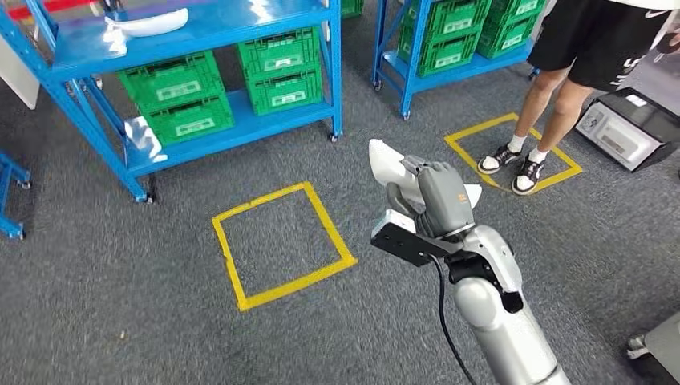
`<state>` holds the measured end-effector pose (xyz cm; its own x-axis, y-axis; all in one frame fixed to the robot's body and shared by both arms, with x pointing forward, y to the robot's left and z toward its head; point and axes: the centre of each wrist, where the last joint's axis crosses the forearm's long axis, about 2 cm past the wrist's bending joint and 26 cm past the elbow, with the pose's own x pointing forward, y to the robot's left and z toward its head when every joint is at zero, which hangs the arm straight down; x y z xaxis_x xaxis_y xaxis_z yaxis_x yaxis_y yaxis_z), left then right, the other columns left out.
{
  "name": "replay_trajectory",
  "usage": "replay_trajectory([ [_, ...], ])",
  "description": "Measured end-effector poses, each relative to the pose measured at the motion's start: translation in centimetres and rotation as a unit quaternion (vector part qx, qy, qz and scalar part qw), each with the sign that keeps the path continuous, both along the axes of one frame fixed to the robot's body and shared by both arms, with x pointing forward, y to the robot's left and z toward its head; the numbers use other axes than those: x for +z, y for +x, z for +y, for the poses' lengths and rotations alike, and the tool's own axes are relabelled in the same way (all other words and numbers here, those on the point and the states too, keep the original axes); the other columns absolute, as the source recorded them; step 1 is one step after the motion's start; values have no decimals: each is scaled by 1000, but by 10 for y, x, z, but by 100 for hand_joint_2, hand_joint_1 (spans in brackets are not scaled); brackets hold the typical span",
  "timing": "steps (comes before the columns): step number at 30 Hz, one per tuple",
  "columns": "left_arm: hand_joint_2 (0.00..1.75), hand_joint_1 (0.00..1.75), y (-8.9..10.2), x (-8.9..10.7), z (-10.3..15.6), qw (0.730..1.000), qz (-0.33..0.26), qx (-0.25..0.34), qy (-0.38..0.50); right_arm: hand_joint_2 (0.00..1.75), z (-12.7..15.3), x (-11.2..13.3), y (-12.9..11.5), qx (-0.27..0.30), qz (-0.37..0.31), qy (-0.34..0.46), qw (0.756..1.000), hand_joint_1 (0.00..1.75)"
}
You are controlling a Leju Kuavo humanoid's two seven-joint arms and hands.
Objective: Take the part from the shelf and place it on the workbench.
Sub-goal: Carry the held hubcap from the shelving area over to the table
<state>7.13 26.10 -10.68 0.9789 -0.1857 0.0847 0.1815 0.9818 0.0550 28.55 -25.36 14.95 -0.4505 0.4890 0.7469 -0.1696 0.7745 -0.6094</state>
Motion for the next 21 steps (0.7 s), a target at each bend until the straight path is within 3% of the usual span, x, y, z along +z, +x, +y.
replay_trajectory([
  [9, 175, 0, -18, -3, 20, 998, 3, 64, 20, 175, 1, -11, -4, 7, -5, 74, 997, 175],
  [21, 175, 0, -18, -3, 43, 997, 11, 63, 53, 175, -8, -21, -10, -22, -1, 103, 994, 175],
])
